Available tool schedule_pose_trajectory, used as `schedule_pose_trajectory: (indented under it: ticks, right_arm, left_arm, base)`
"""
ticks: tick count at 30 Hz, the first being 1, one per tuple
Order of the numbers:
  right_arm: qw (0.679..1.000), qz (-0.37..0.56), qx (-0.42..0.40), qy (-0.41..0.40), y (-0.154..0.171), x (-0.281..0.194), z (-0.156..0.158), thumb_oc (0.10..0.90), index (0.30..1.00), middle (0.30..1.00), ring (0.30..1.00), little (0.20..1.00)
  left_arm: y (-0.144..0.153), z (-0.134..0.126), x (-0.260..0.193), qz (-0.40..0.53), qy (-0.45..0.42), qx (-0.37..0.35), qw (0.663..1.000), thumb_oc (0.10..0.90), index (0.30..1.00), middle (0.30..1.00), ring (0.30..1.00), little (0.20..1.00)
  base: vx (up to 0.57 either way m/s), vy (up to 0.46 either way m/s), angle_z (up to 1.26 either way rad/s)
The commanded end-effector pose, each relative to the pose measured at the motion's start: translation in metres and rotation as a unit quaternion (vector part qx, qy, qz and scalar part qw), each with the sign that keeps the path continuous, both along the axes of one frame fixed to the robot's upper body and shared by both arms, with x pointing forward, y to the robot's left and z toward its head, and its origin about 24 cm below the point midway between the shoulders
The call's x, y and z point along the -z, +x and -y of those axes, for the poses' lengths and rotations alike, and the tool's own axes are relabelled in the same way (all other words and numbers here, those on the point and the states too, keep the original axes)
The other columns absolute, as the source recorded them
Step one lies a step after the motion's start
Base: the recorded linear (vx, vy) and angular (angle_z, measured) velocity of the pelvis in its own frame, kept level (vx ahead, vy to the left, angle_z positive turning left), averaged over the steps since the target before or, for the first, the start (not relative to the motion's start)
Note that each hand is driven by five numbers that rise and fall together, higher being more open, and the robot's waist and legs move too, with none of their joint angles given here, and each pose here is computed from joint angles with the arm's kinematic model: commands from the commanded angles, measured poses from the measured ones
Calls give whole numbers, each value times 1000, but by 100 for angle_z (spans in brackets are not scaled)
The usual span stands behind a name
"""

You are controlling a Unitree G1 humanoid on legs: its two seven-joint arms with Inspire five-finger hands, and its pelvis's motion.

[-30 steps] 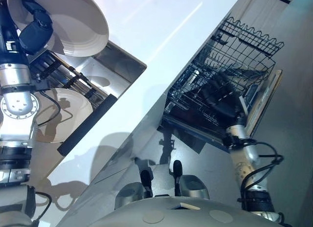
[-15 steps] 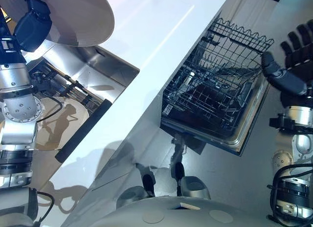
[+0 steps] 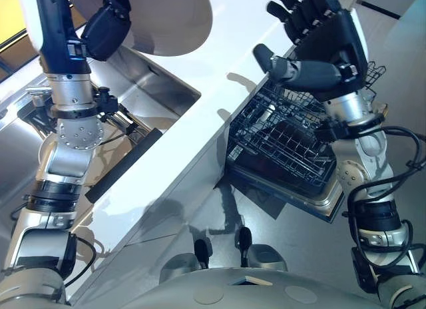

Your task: Pick up plates and place into dishwasher.

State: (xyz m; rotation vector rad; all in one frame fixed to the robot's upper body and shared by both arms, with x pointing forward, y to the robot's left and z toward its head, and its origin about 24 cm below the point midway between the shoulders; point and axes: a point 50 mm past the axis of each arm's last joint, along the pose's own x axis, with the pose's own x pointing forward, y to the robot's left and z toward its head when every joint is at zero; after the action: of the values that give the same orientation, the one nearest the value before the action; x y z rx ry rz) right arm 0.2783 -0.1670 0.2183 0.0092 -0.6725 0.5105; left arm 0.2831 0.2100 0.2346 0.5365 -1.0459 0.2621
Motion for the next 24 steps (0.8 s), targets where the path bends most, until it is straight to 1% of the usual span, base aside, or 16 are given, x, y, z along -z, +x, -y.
schedule_pose_trajectory:
  ticks: [1, 3, 8, 15, 19, 20, 21, 24]
  right_arm:
    - [995, 96, -2, 9, -4, -39, -14, 800, 900, 900, 900, 900]
    - [995, 101, 10, 6, 0, -41, -20, 800, 900, 900, 900, 900]
    - [996, 89, 17, 14, 6, -40, -28, 800, 900, 900, 900, 900]
    - [999, 21, -25, 36, 13, -26, -39, 800, 900, 900, 900, 900]
    - [999, -31, -21, 27, 20, -10, -45, 800, 900, 900, 900, 900]
    - [999, -43, -20, 27, 22, -6, -46, 427, 580, 580, 580, 527]
    - [998, -54, -21, 28, 24, -2, -47, 100, 300, 300, 300, 200]
    - [996, -75, -15, 42, 27, 6, -49, 100, 300, 300, 300, 200]
  left_arm:
    - [10, 22, -31, 67, -1, 33, 997, 100, 300, 300, 300, 200]
    - [13, 31, -26, 55, -6, 47, 997, 100, 300, 300, 300, 200]
    - [16, 42, -16, 31, -8, 63, 998, 100, 300, 300, 300, 200]
    - [19, 52, -4, 1, -9, 86, 996, 100, 300, 300, 300, 200]
    - [17, 61, 2, -6, -11, 116, 993, 100, 300, 300, 300, 200]
    - [16, 63, 3, -8, -15, 125, 992, 100, 300, 300, 300, 200]
    - [15, 65, 3, -7, -18, 134, 991, 100, 300, 300, 300, 200]
    - [10, 72, 4, -5, -28, 163, 986, 100, 300, 300, 300, 200]
  base:
    - [32, -21, 2]
    - [50, -23, 2]
    - [49, -14, 0]
    - [26, -5, 0]
    - [67, -11, 2]
    - [46, -9, 3]
    - [40, -2, 3]
    - [46, -2, 2]
